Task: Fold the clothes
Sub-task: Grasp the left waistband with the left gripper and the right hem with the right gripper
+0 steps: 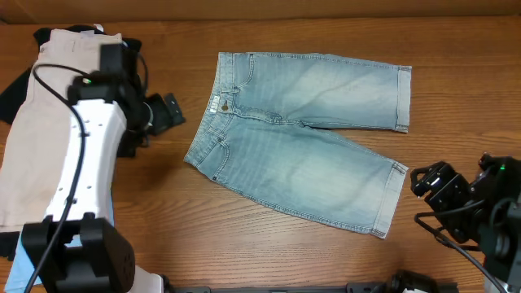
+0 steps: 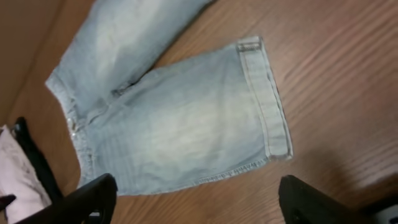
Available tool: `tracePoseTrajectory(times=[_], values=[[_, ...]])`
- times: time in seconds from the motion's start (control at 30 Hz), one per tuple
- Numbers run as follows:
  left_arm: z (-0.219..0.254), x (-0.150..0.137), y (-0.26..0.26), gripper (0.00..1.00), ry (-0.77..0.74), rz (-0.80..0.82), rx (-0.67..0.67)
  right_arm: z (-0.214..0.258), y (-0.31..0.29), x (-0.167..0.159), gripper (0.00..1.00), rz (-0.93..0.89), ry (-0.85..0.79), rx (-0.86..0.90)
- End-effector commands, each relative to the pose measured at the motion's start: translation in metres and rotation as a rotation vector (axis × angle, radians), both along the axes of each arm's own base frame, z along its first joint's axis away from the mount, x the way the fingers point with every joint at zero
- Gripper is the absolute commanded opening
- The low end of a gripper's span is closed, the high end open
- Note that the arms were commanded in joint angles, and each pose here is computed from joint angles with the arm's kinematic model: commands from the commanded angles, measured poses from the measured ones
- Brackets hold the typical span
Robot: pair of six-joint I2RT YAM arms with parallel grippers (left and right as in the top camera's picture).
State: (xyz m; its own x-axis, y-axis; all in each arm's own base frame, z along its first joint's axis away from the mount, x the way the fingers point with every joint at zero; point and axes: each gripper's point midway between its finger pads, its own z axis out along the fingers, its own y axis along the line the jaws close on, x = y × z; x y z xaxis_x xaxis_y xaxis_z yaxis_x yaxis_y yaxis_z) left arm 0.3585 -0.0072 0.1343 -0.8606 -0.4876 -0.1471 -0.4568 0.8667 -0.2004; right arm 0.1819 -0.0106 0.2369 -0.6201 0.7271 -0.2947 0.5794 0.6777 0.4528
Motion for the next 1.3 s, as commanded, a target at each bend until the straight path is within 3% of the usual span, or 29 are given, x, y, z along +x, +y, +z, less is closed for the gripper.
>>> tracePoseTrajectory(times=[0.0, 0.2, 0.43, 0.7, 0.83, 1.07, 1.13, 1.27], values=[[-0.028, -0.012, -0.019, 0.97, 0.038, 0.083, -0.033, -0.016, -0.008, 0.001, 0.84, -0.07, 0.04, 0.003], [-0.072, -0.025, -0.039, 0.84, 0.065, 0.222, -0.03, -0.046, -0.012, 0.009, 0.78, -0.115, 0.102, 0.035], [-0.092, -0.027, -0.04, 0.72, 0.032, 0.208, 0.028, -0.078, -0.013, 0.011, 0.77, -0.114, 0.217, 0.066], [-0.102, -0.014, -0.032, 0.62, -0.01, 0.221, 0.074, -0.1, -0.014, 0.019, 0.67, -0.115, 0.275, 0.083], [-0.117, -0.016, -0.035, 0.55, 0.03, 0.216, 0.07, -0.109, -0.013, 0.013, 0.66, -0.137, 0.307, 0.1], [-0.148, -0.028, -0.042, 0.52, 0.136, 0.202, 0.042, -0.116, -0.01, 0.006, 0.66, -0.137, 0.337, 0.107], [-0.153, -0.03, -0.042, 0.45, 0.15, 0.199, 0.045, -0.116, -0.01, 0.006, 0.66, -0.137, 0.339, 0.108], [-0.154, -0.028, -0.042, 0.16, 0.146, 0.199, 0.044, -0.118, -0.008, -0.002, 0.65, -0.137, 0.372, 0.116]])
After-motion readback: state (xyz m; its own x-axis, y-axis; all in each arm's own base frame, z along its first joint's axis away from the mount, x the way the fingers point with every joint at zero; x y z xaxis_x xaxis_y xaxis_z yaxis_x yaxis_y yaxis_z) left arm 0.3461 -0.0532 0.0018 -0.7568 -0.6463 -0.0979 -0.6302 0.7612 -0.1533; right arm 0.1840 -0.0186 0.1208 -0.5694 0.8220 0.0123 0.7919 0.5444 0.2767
